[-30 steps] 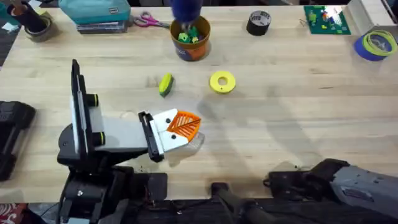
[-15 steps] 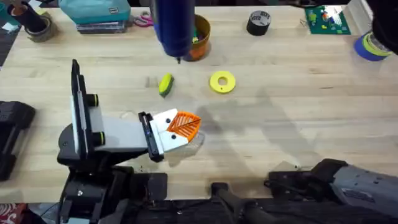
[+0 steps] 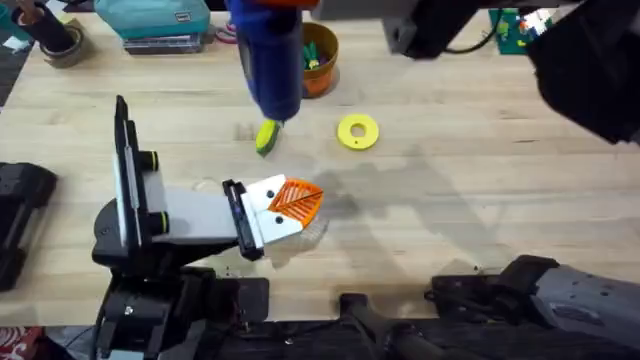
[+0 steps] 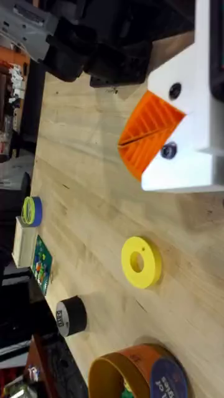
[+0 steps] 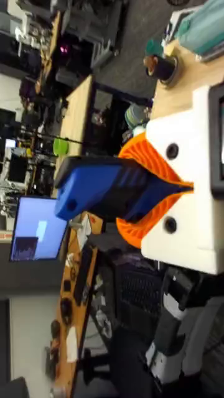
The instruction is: Pick up the gripper from the table and insert it into the empty holder that is missing its gripper. Then pick up a screw, insert it into the mounting hole, and use the screwdriver to tighten it. Finally, clean up the table by picking up the vegetable and placing it into the bucket.
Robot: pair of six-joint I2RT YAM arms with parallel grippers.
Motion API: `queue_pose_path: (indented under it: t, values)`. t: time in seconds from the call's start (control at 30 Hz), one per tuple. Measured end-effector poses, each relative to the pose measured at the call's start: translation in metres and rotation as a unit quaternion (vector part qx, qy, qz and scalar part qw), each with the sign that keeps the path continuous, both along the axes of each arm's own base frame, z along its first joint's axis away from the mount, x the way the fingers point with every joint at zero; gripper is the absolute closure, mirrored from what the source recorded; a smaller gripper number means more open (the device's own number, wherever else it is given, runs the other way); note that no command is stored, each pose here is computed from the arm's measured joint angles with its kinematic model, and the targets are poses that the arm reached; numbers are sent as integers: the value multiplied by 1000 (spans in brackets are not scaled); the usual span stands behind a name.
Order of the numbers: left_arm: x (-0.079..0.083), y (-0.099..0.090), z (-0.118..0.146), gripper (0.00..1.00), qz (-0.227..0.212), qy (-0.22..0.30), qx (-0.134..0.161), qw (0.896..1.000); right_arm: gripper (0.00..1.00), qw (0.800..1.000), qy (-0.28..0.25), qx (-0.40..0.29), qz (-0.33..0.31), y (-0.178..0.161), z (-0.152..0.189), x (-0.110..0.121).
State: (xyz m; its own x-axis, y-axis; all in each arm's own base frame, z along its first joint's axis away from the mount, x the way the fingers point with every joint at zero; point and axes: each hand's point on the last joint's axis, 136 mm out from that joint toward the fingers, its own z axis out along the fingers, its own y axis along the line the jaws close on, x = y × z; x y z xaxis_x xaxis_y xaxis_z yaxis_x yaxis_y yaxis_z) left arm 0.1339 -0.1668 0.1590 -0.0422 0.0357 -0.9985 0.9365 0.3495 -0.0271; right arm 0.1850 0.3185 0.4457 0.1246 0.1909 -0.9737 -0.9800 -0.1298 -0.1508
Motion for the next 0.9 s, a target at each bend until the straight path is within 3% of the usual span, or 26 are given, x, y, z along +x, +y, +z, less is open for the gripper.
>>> queue_pose_path:
  t: [0.9]
  values:
    - [0, 0, 0, 994, 0, 0, 0, 1000, 980, 998, -10, -12, 54, 25, -23, -31]
